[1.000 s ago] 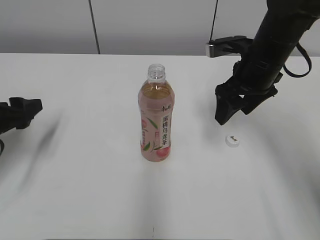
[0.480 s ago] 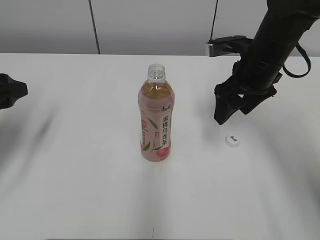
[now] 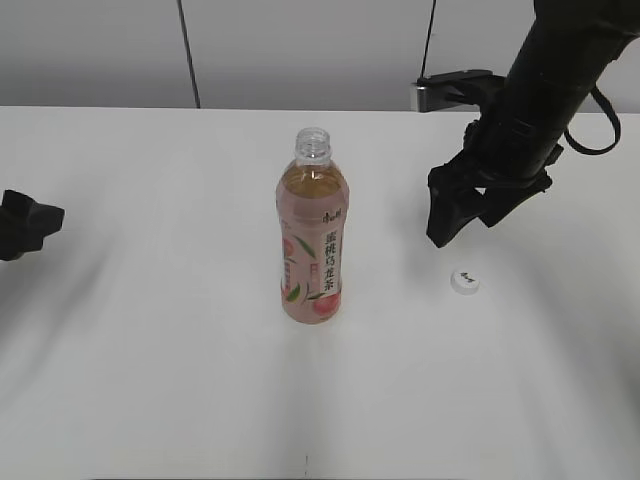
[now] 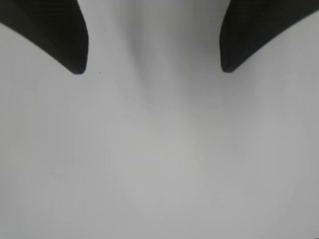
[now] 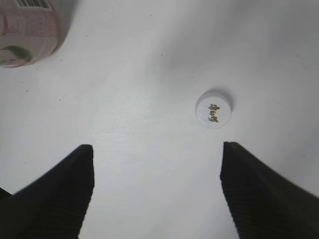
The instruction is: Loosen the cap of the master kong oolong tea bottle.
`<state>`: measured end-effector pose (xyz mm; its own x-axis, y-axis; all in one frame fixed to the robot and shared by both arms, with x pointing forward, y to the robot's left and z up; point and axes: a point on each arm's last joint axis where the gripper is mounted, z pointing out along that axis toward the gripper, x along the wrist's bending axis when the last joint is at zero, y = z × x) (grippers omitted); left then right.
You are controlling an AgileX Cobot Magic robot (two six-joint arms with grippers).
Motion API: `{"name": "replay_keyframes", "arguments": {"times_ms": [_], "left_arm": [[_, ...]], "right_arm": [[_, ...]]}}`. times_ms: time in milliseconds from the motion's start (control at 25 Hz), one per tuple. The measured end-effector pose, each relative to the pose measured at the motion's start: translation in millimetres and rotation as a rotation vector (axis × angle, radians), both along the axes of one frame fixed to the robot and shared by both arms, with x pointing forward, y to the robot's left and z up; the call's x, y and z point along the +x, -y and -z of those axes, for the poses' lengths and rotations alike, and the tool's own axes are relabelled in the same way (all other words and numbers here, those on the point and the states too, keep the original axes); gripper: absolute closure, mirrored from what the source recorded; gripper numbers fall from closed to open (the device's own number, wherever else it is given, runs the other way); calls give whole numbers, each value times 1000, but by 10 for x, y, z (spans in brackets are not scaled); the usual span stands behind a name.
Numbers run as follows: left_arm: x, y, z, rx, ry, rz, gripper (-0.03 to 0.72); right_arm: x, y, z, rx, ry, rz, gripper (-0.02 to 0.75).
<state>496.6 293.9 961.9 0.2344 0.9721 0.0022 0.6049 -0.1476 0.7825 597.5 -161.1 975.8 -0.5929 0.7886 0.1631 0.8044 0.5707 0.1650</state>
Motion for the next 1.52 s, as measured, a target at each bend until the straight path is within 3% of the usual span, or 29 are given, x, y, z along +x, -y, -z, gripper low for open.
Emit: {"name": "replay_keyframes", "arguments": {"times_ms": [400,520,600,760,840,960,1000,1080,1280,1520], "left_arm": [[-33,31,30,154,-5,174,230],[-40,47,33,165,-4,208,261],[-42,38,39,130,-24,161,284],[-48,15,52,-76,-98,-53,352],[-62,139,21,-244,-116,-10,388],[-71,361,-88,-475,-167,155,435],[-74,411,-112,-496,-199,225,441],[-47,443,-171,-480,-250,304,443],[20,364,-245,-441,-246,251,442],[17,371,-259,-410,-220,301,442]], "right_arm": [[5,-5,-1,6,5,3,144],[4,-15,-4,17,2,9,144],[2,-25,-7,29,-2,15,144],[0,-32,-9,37,-5,19,144],[0,-33,-9,38,-5,19,144],[0,-34,-9,40,-6,20,144],[0,-35,-10,41,-6,20,144],[0,-35,-10,41,-6,21,144],[-12,-38,-10,44,-19,21,144],[-15,-41,-11,47,-23,22,144]]}}
